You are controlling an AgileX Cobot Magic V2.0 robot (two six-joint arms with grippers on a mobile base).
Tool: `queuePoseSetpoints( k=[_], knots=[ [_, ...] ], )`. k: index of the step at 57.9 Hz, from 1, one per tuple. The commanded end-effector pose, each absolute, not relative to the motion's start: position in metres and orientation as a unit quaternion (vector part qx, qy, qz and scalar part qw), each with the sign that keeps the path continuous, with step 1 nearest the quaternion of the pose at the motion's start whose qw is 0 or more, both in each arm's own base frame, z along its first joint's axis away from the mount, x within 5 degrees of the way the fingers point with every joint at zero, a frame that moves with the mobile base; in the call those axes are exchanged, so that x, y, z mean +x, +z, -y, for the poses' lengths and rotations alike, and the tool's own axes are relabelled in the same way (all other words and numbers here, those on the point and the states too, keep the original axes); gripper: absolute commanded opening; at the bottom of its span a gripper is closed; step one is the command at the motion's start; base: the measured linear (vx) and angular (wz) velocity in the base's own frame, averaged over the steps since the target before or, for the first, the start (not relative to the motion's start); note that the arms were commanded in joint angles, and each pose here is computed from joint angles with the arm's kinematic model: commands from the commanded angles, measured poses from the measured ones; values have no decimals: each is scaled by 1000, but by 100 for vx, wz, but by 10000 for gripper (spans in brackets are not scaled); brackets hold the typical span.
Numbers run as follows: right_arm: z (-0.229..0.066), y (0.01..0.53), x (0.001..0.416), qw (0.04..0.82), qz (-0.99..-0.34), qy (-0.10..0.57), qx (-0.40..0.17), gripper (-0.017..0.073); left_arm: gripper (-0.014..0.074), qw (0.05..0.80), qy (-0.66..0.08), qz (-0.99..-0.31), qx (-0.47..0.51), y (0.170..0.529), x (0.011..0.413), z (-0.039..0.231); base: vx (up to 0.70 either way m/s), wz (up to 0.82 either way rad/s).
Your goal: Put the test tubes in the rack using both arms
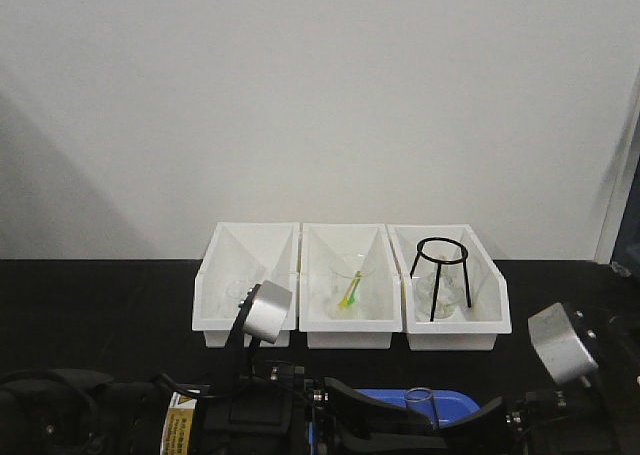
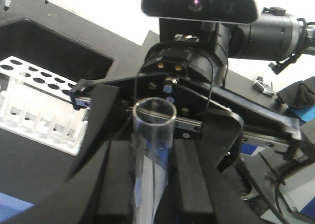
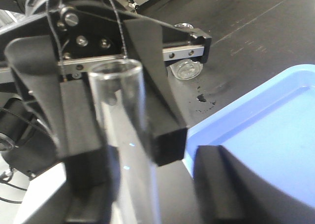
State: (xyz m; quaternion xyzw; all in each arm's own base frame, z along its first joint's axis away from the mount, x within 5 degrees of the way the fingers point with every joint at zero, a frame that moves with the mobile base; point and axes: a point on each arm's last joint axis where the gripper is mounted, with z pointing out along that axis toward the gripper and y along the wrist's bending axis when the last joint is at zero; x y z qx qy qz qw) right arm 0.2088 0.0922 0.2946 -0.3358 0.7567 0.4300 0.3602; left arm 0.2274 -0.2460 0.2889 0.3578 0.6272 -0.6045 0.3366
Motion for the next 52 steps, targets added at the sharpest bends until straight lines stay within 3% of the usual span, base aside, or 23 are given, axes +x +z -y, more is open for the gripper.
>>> queuePoseSetpoints(
  k=[1, 18, 32, 39, 52],
  knots=[
    [-94, 314, 209, 393, -731, 451, -328, 281, -15, 360, -637, -585, 349, 316, 223, 245, 0, 0],
    [-94, 314, 208, 391, -732, 449, -331, -7, -15, 360, -638, -585, 349, 316, 223, 245, 0, 0],
    [-94, 314, 208, 392, -731, 448, -335, -10, -2, 361, -635, -587, 348, 315, 224, 245, 0, 0],
    [-94, 314, 208, 392, -730, 448, -335, -10, 79, 365, -629, -594, 345, 314, 226, 246, 0, 0],
    [-94, 314, 208, 391, -730, 449, -335, -10, 359, 365, -628, -595, 344, 314, 226, 246, 0, 0]
  ],
)
